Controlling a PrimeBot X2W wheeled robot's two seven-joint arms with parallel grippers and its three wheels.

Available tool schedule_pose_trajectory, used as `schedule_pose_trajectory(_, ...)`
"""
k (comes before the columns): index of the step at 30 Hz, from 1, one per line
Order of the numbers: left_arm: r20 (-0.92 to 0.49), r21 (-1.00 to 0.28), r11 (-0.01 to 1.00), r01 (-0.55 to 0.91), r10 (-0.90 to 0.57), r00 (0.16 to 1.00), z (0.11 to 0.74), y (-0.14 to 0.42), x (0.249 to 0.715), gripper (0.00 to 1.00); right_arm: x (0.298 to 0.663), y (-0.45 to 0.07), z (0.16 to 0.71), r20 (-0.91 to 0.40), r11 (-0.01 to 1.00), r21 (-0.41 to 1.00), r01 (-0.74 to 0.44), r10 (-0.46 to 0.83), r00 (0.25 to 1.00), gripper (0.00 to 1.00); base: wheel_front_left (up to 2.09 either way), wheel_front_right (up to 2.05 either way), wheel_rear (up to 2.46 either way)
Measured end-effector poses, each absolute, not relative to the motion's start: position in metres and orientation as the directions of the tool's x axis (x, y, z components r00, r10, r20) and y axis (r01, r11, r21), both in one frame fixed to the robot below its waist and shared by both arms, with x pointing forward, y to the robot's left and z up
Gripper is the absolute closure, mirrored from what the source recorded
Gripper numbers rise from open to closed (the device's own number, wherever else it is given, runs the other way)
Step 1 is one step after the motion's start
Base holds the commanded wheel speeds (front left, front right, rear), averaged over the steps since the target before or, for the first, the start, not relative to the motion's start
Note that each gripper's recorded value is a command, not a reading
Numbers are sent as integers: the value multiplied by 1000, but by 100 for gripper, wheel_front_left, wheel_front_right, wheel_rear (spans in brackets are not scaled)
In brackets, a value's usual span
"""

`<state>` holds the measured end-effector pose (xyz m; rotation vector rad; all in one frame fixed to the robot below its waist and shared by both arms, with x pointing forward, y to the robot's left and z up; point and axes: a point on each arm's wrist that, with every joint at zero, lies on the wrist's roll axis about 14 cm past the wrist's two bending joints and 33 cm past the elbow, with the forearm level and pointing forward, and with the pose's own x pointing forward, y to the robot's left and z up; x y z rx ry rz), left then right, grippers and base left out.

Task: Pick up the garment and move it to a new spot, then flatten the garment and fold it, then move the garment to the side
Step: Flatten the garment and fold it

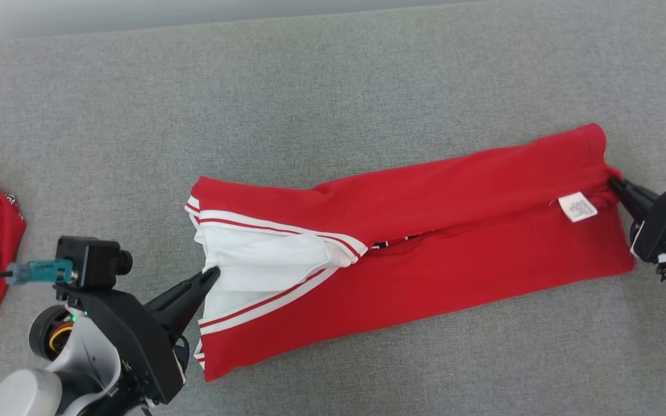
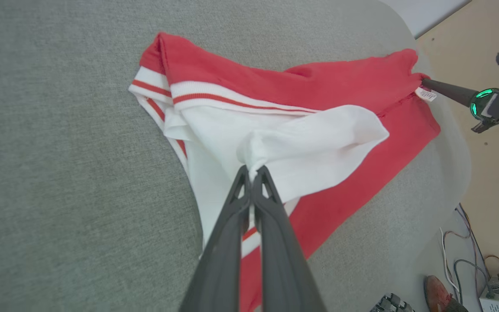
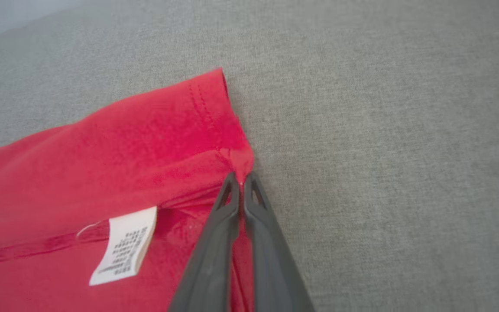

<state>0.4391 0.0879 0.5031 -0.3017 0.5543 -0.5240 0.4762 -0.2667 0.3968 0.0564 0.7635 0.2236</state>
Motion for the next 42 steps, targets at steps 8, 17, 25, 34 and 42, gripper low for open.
schedule_pose_trajectory(8,-444,-406,839,363,-528,724,484,90,439,100,472,-263,385,-703,974,142,-179,226,674,100,0,0,0)
schedule_pose_trajectory(17,-453,-401,847,349,-515,728,466,87,430,100,468,-263,385,-707,976,141,-168,218,673,100,0,0,0)
schedule_pose_trajectory(25,-405,-385,867,317,-467,786,472,89,432,0,464,-255,394,-677,972,166,-168,236,697,0,0,0,0)
schedule_pose_trajectory(34,-301,-341,909,240,-347,888,498,117,424,0,465,-257,435,-541,972,122,-201,234,808,0,0,0,0)
schedule_pose_trajectory(42,-135,-325,929,177,-231,964,534,140,419,0,461,-238,467,-372,961,80,-264,275,887,0,0,0,0)
